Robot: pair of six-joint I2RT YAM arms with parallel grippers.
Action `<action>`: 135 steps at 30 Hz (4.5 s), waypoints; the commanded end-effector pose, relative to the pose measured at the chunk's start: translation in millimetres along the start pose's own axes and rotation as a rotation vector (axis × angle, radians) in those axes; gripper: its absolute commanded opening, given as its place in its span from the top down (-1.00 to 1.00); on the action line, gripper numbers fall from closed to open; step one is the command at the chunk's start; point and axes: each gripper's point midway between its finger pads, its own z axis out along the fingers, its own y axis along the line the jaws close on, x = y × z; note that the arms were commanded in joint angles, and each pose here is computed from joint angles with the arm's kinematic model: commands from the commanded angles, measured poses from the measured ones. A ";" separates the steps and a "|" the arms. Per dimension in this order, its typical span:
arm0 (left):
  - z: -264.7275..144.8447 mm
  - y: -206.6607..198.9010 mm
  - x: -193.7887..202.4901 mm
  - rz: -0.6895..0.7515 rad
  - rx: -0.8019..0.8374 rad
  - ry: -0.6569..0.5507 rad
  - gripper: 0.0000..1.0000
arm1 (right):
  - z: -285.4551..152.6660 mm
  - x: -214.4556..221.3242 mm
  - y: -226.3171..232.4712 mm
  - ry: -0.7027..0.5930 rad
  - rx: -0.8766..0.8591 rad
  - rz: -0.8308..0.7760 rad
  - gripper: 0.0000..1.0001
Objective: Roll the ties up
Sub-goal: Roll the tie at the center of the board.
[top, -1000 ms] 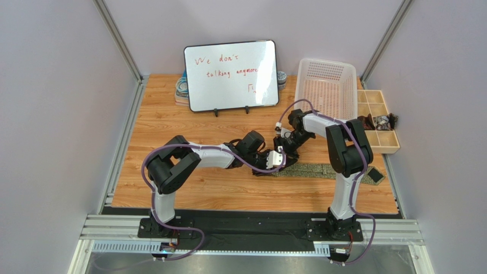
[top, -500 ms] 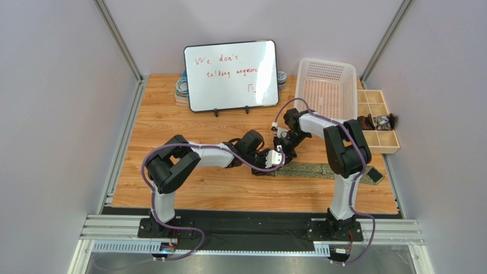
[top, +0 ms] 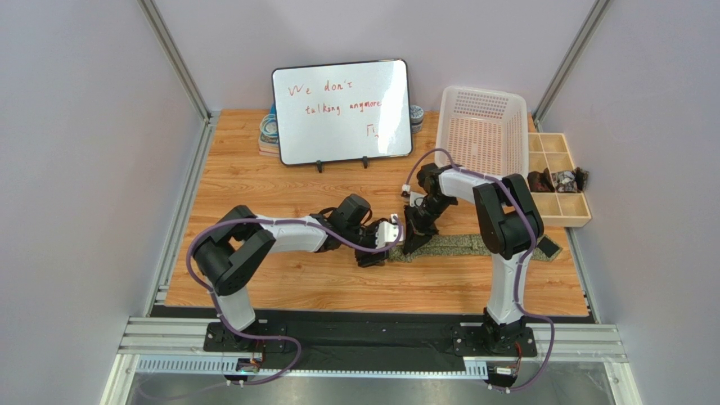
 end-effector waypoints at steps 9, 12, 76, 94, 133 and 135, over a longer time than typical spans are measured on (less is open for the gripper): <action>-0.8 15.0 -19.8 -0.066 -0.062 -0.065 -0.58 | 10.1 -24.7 -28.6 -0.079 0.160 -0.083 1.00; -2.8 15.0 -28.6 -0.051 -0.055 -0.091 -0.99 | 6.1 -24.3 -23.1 -0.095 0.158 -0.106 1.00; -7.1 15.4 -36.5 -0.074 -0.028 -0.110 -0.15 | 43.2 -18.7 -21.0 -0.079 0.088 0.055 1.00; 43.6 8.3 -43.1 -0.097 0.007 -0.085 0.01 | 49.6 -8.2 -13.5 -0.073 0.014 0.074 1.00; 50.9 -20.1 88.6 -0.049 -0.033 0.364 0.26 | -48.1 1.7 15.9 -0.111 -0.085 -0.018 0.25; 50.7 -21.0 88.9 -0.051 -0.029 0.365 0.26 | -51.4 1.1 13.7 -0.123 -0.082 -0.013 0.22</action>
